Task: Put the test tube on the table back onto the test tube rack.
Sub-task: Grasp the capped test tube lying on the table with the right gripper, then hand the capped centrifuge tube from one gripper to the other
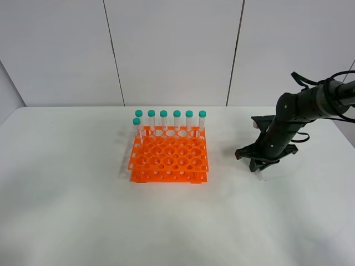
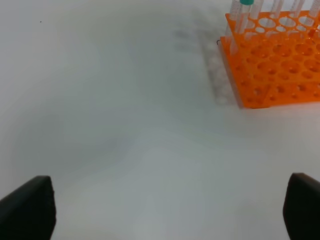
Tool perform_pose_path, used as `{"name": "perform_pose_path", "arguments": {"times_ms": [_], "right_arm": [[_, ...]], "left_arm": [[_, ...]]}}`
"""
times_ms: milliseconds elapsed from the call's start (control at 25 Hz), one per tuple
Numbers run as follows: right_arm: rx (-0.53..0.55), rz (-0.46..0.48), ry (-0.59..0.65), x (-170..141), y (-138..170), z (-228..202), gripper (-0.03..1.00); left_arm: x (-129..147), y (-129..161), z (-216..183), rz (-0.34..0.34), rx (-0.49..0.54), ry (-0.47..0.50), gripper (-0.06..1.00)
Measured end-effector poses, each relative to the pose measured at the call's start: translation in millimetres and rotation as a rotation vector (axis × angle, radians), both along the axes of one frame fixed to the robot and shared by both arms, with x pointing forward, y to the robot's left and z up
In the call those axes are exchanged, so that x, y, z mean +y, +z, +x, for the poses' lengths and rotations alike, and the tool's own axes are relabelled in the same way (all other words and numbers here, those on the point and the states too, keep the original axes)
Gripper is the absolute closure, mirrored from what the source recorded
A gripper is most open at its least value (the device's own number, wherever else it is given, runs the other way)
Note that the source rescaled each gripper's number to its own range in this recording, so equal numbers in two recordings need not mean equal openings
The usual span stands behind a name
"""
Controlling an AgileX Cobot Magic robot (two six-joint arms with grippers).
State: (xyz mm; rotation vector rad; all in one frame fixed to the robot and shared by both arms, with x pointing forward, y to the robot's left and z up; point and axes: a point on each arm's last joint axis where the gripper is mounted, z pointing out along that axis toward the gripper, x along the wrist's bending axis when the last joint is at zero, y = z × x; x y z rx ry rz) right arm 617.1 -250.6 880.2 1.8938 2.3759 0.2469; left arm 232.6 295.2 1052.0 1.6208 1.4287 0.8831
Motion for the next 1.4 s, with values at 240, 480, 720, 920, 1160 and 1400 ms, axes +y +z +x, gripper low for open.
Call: {"name": "perform_pose_path", "arguments": {"times_ms": [240, 480, 720, 920, 1160, 1400], "right_arm": [[-0.105, 0.009, 0.076, 0, 71, -12, 0.94], [-0.248, 0.109, 0.271, 8, 160, -49, 0.94], [-0.282, 0.282, 0.604, 45, 184, -76, 0.94], [-0.314, 0.322, 0.787, 88, 179, -83, 0.94], [-0.345, 0.326, 0.834, 105, 175, -83, 0.94], [-0.351, 0.336, 0.859, 106, 175, -84, 0.94]], "left_arm": [[0, 0, 0, 0.0, 0.0, 0.0, -0.06], [0, 0, 0, 0.0, 0.0, 0.0, -0.06], [0, 0, 0, 0.0, 0.0, 0.0, -0.06], [0, 0, 0, 0.0, 0.0, 0.0, -0.06], [0, 0, 0, 0.0, 0.0, 0.0, -0.06], [0, 32, 2, -0.004, -0.058, 0.002, -0.06]]}}
